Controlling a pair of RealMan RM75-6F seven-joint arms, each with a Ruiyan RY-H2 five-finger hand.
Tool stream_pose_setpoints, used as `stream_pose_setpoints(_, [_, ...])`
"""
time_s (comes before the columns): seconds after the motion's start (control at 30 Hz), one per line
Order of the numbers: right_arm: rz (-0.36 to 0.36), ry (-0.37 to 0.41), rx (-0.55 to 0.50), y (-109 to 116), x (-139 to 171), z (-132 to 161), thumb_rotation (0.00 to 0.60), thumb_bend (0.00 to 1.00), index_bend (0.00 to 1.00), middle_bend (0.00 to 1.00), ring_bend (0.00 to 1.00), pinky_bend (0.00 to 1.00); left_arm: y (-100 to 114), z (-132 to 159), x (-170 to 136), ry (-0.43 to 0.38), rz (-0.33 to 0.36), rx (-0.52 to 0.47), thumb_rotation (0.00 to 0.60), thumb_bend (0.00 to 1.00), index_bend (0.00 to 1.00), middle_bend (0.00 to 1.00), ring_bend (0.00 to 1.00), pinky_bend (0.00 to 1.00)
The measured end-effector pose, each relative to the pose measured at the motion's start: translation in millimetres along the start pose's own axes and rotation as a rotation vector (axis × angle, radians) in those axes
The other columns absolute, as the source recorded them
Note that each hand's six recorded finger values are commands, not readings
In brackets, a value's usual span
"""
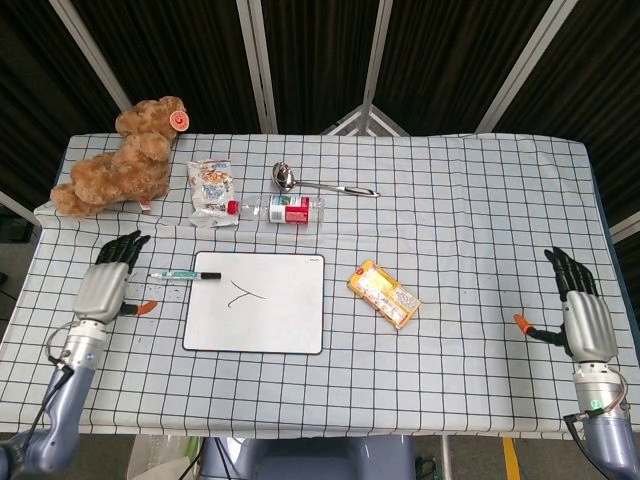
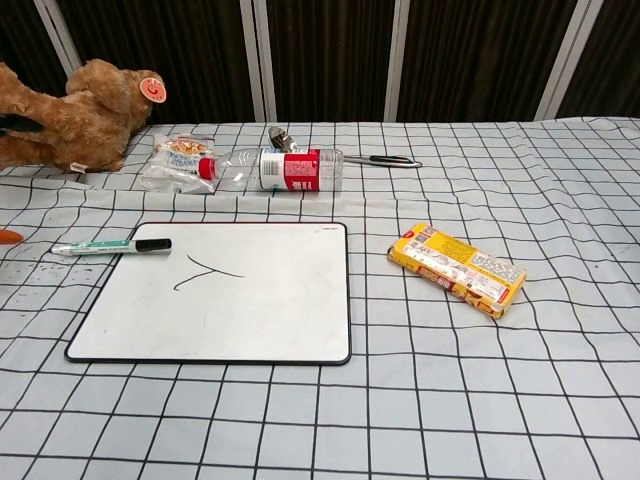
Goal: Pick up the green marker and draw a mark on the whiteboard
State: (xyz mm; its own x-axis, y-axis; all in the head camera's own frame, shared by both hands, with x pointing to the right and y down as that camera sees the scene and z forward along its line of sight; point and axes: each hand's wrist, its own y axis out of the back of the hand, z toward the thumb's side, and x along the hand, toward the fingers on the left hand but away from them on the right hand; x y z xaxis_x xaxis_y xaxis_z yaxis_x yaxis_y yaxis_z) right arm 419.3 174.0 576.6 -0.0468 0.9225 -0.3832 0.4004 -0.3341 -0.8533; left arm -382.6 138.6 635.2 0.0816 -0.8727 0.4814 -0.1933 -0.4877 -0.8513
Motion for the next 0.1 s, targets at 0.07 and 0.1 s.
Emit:
stream_pose_setpoints(0.07, [-0.002,0.010,0.013,-0.1,0.5,0.8,0.600,0.21,0.00,0.00,0.00,0.00,14.1,-9.4,-16.2,0.004,0.042,0.016,0.600,0.05,0.00,0.00,0.00,0.00])
stream_pose_setpoints(0.1, [-0.004,0.014,0.019,-0.4,0.7,1.0,0.600,0.21,0.00,0.00,0.00,0.00,19.6,-14.5,-24.1,0.010,0.058,0.022,0.600,0.04,0.00,0.00,0.00,0.00])
